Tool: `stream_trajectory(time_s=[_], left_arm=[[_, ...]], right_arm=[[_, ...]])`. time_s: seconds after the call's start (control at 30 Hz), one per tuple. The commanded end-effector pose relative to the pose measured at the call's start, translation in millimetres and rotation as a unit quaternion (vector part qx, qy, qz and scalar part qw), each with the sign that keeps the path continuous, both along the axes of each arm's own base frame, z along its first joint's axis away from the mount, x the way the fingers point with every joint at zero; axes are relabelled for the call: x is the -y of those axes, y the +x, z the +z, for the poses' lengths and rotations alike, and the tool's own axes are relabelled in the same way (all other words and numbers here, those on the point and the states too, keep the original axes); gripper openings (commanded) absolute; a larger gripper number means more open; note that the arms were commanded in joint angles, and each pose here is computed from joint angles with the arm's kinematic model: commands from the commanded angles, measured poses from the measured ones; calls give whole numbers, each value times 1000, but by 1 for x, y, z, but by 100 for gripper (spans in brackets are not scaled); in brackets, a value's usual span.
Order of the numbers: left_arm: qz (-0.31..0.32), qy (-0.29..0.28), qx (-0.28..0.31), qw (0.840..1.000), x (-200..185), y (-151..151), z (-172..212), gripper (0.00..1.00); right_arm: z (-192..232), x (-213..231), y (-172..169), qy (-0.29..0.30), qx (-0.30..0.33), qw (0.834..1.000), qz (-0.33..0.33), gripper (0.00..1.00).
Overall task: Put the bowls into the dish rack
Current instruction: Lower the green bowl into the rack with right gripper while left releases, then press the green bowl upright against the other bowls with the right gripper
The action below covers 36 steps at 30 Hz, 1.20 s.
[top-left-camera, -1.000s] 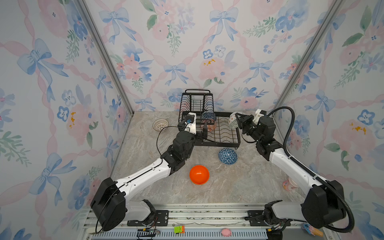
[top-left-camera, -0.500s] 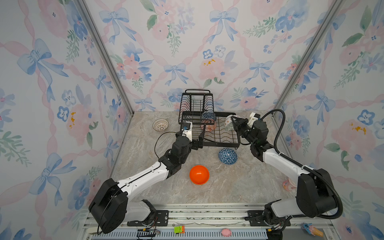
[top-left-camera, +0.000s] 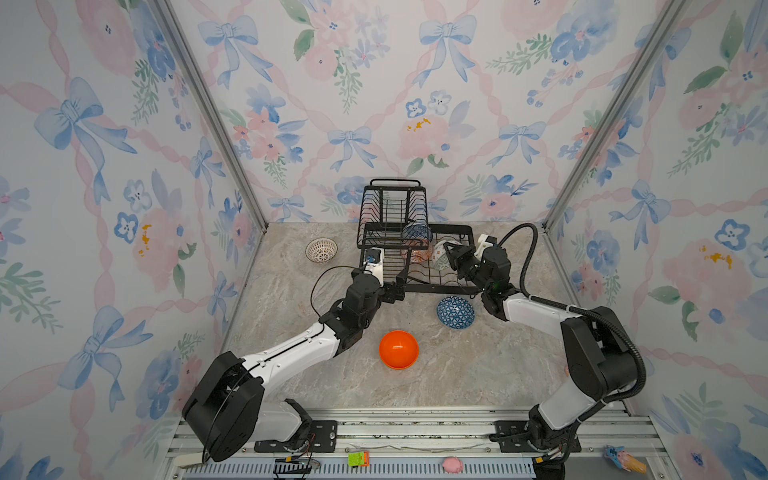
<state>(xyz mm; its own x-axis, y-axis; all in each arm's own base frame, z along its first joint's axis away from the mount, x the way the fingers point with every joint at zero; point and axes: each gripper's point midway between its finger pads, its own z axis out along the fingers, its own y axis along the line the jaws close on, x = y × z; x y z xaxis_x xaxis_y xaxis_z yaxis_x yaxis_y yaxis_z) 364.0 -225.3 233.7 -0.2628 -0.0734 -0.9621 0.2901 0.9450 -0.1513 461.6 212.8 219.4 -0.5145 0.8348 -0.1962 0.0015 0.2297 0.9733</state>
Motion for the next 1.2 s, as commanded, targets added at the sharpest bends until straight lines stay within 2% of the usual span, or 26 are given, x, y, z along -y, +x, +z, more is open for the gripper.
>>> stream_trajectory(time_s=[0.0, 0.8, 0.93, 1.17], left_arm=[[-1, 9, -15, 1000, -1, 2, -15, 98], [17, 16, -26, 999, -15, 13, -26, 98], [19, 16, -29, 999, -16, 14, -29, 98], [20, 17, -35, 999, -16, 16, -34, 98]], right_arm=[[25, -12, 8, 30, 49, 998, 6, 0], [-18, -76, 45, 64, 29, 996, 47, 0], [-20, -82, 48, 56, 28, 997, 48, 0], [-32, -90, 56, 78, 18, 996, 50, 0]])
